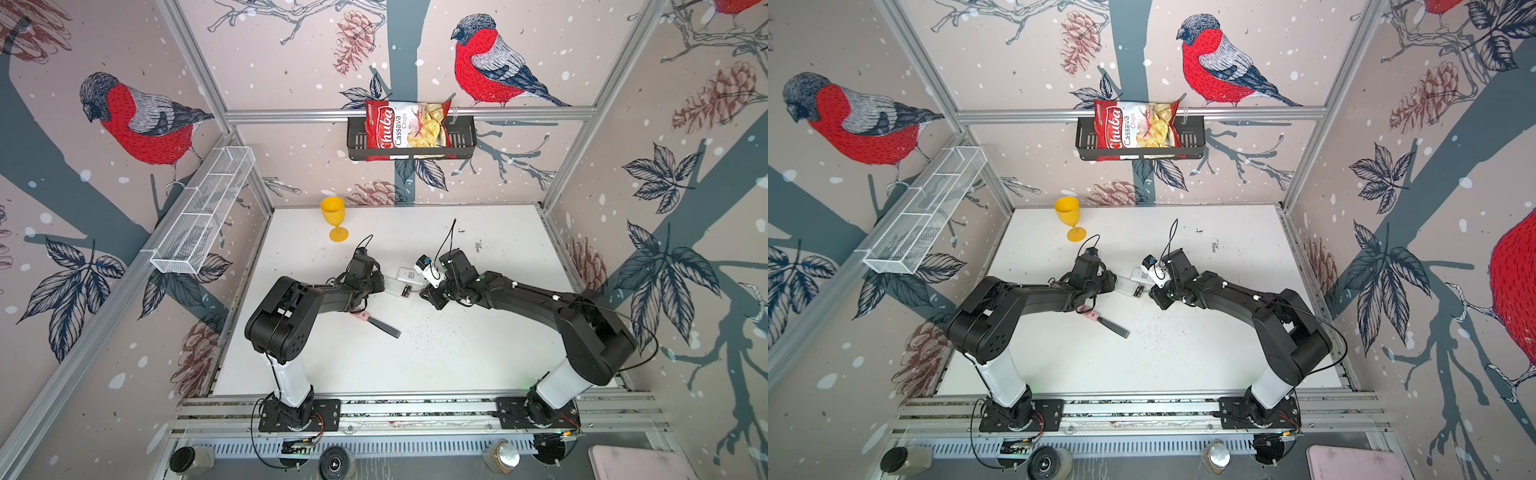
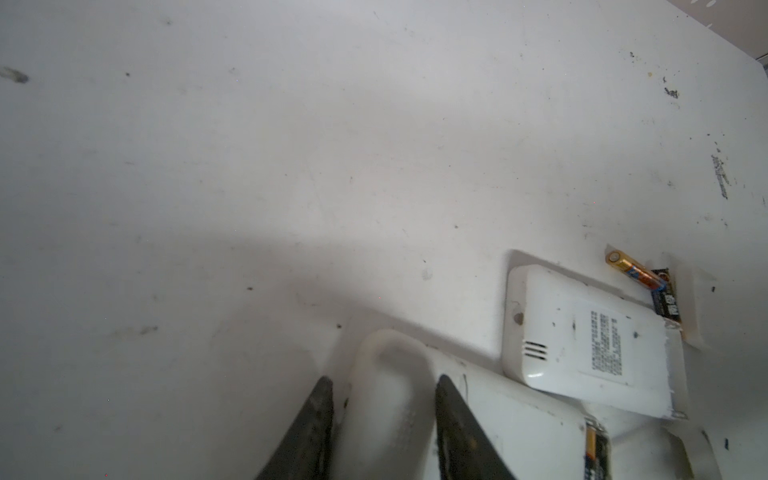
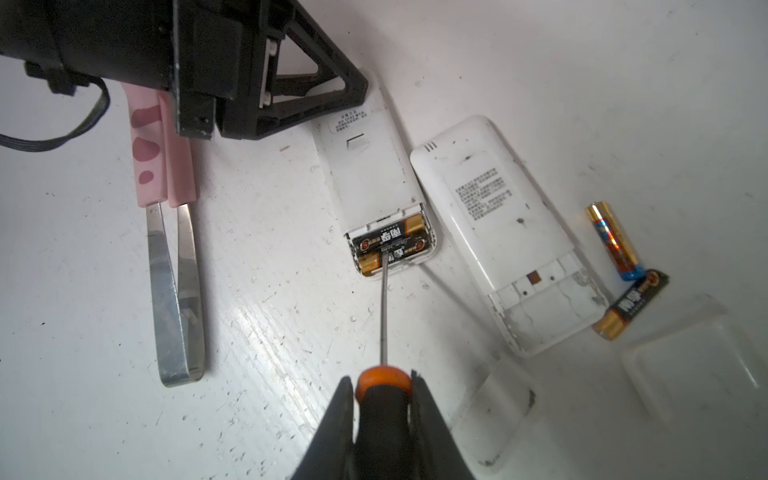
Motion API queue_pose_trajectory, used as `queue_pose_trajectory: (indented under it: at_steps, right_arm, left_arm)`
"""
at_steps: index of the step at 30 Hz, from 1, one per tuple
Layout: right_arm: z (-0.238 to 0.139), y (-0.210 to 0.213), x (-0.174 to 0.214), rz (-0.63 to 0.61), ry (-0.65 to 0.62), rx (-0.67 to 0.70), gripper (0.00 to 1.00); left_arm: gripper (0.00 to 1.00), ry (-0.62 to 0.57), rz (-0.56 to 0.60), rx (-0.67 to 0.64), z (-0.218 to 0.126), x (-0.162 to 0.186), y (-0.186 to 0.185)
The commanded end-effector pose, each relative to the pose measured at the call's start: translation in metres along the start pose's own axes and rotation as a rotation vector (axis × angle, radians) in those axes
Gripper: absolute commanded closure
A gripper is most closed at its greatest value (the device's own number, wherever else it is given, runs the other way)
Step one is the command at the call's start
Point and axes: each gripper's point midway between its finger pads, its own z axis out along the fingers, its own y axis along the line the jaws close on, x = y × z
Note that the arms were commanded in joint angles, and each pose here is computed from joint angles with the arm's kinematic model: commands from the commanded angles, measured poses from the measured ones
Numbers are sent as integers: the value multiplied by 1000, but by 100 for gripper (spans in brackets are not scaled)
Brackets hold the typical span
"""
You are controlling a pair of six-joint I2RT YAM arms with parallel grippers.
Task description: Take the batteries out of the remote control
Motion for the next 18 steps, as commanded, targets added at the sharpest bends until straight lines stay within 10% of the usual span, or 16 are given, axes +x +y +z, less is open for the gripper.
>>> queue_pose_trajectory:
  at_steps: [1, 18]
  right_arm:
    - [1, -1, 0, -3, 8, 12, 100]
    - [2, -2, 3, -12, 37, 19, 100]
  left_arm:
    - [61, 82, 5, -14, 1, 21, 6]
    - [62, 81, 7, -13, 0, 21, 5]
